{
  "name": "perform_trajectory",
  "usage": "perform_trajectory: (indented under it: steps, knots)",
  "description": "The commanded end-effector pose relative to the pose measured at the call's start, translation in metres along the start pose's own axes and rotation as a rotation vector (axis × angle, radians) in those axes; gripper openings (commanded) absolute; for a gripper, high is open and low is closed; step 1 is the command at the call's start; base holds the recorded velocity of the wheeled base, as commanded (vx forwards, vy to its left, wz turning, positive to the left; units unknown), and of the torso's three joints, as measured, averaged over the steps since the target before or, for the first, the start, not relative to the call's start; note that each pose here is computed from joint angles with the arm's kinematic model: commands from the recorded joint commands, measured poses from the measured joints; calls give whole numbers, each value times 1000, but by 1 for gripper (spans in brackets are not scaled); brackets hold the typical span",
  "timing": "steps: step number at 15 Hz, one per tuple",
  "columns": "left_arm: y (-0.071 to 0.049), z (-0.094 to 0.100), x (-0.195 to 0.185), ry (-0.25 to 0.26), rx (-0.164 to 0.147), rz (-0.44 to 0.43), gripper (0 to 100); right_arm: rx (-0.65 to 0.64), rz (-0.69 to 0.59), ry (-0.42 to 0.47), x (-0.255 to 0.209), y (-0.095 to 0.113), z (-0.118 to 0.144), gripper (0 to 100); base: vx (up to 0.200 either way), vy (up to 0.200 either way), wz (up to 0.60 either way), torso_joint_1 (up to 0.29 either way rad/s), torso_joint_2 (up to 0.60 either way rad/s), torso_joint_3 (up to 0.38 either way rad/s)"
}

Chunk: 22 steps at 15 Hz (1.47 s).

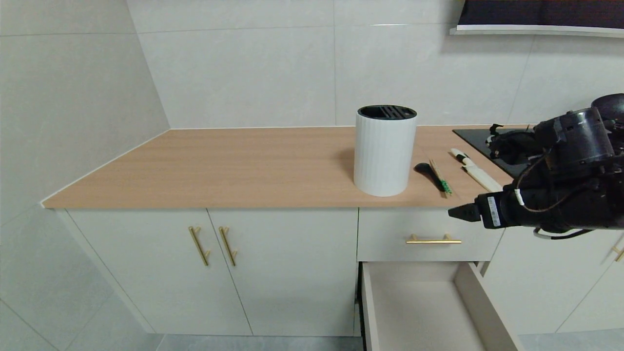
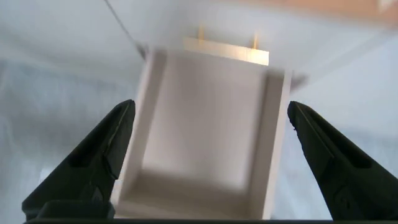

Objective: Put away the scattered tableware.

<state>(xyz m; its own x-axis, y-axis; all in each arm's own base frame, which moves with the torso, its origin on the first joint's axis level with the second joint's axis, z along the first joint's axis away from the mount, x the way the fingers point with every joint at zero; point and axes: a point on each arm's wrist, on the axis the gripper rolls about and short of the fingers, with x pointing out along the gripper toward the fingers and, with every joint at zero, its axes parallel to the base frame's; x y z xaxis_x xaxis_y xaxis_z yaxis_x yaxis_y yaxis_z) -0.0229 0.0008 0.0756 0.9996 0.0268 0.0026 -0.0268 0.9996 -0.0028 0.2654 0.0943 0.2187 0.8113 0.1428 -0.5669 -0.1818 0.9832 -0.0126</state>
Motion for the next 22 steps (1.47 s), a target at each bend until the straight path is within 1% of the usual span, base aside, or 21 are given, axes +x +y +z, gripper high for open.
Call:
perform_trajectory:
  steps: [1,2,5,8,12,15,17,22]
  knots:
    - [0,0,0,1,0,1,100,13,-32,-33,26,-5,22,100,0,0,0,0,0,0]
    - [0,0,0,1,0,-1,100,16,-37,-34,36,-5,29,100,0,0,0,0,0,0]
    - [0,0,0,1,0,1,100,45,-83,-34,76,-19,44,100,0,0,0,0,0,0]
    - [0,0,0,1,0,-1,100,63,-129,-14,106,-32,42,100,0,0,0,0,0,0]
    - [0,0,0,1,0,-1,100,77,-146,-39,141,-39,38,100,0,0,0,0,0,0]
    - [0,0,0,1,0,1,100,76,-159,-29,154,-39,34,100,0,0,0,0,0,0]
    - [0,0,0,1,0,-1,100,78,-176,-45,162,-39,33,100,0,0,0,0,0,0]
    - [0,0,0,1,0,-1,100,78,-177,-41,167,-38,31,100,0,0,0,0,0,0]
